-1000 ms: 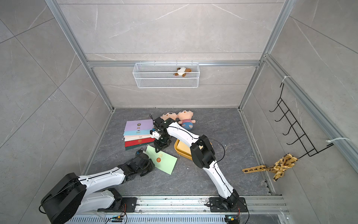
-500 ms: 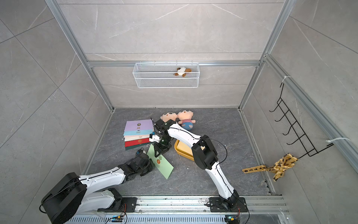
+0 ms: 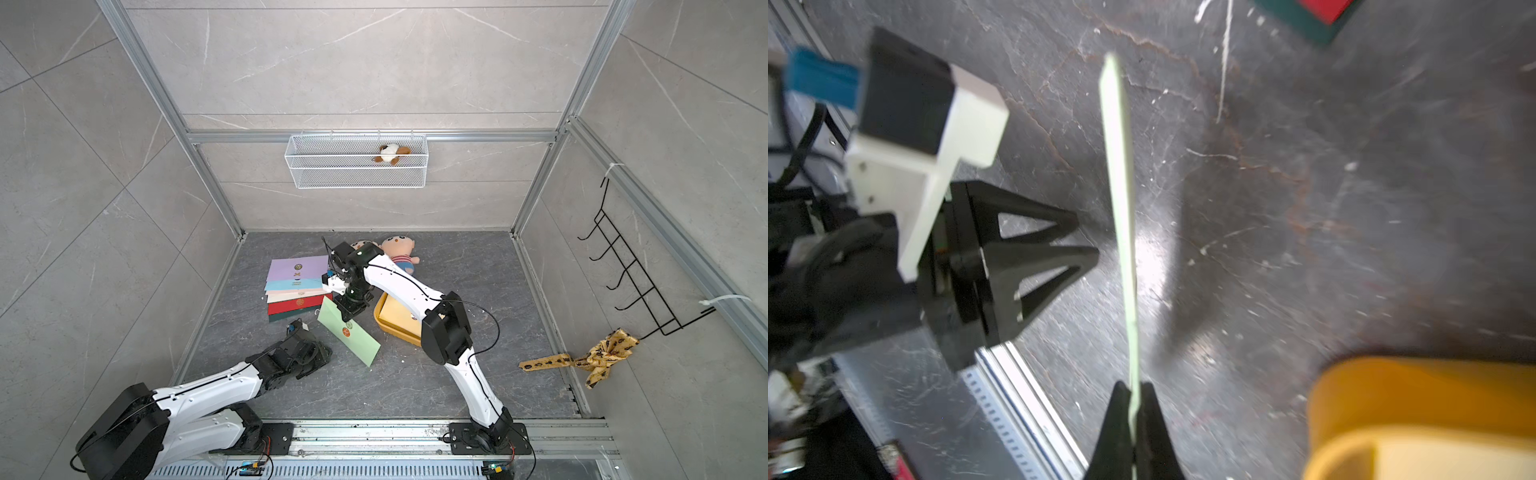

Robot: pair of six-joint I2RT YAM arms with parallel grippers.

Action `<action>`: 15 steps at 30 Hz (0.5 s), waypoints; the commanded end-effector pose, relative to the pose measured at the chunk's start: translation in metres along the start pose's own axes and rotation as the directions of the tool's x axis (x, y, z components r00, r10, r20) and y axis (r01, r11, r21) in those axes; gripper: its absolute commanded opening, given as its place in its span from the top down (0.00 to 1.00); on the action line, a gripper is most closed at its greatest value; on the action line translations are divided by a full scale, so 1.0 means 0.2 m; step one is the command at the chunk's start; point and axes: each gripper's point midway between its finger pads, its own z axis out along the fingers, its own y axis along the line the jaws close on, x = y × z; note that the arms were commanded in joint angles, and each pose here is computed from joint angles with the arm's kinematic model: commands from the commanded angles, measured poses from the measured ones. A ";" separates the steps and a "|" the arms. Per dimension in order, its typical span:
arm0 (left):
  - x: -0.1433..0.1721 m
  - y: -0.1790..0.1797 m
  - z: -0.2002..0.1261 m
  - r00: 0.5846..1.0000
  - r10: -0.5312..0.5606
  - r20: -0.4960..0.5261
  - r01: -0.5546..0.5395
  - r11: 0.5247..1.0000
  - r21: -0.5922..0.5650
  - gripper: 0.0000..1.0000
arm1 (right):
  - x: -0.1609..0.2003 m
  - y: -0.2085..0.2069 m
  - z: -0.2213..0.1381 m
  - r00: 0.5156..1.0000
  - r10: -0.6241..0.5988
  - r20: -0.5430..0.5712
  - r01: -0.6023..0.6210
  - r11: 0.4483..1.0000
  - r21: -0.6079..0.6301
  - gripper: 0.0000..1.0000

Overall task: Put the sealed envelopes into the storage box
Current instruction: Pick up the envelope from the center of the board, then place the envelope in the storage box.

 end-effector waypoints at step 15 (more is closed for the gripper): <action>0.03 0.20 -0.08 0.999 0.044 -0.009 -0.045 0.988 -0.148 0.52 | 0.40 -0.49 -0.66 0.980 -0.195 0.033 0.168 0.909 0.381 1.00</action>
